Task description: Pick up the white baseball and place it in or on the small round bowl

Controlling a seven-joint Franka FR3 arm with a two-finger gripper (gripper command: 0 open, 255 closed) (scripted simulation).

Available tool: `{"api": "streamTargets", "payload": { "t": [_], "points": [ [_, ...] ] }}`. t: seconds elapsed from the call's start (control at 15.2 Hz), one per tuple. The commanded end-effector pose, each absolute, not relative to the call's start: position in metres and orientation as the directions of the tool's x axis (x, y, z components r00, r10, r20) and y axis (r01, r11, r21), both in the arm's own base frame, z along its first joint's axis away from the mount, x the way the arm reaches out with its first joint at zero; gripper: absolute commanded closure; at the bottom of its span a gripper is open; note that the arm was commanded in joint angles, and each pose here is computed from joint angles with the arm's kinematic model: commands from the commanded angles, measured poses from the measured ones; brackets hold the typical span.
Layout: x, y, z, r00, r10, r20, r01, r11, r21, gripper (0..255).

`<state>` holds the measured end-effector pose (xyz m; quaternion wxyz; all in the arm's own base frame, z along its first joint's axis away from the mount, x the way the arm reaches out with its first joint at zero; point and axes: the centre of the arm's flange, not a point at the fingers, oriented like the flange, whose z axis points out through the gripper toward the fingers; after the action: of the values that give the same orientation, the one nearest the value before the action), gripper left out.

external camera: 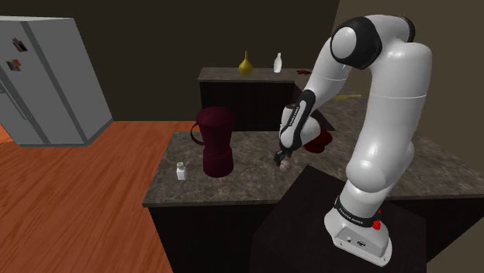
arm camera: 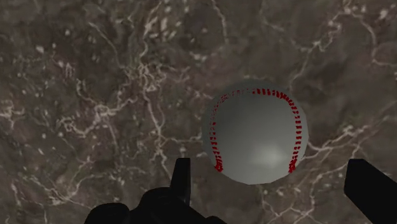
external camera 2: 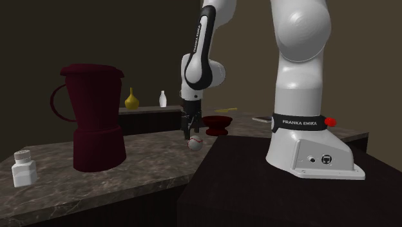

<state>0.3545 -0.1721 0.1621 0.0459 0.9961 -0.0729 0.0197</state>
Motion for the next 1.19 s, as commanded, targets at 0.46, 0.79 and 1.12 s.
{"api": "streamTargets", "payload": {
  "t": [0.46,0.79,1.12],
  "points": [
    [0.357,-0.176,0.137,0.988,-0.144,0.047,-0.148,-0.985,0.089,0],
    [0.357,-0.176,0.137,0.988,-0.144,0.047,-0.148,-0.985,0.089,255],
    [0.357,-0.175,0.137,0.988,-0.144,0.047,-0.147,-0.985,0.089,255]
  ]
}}
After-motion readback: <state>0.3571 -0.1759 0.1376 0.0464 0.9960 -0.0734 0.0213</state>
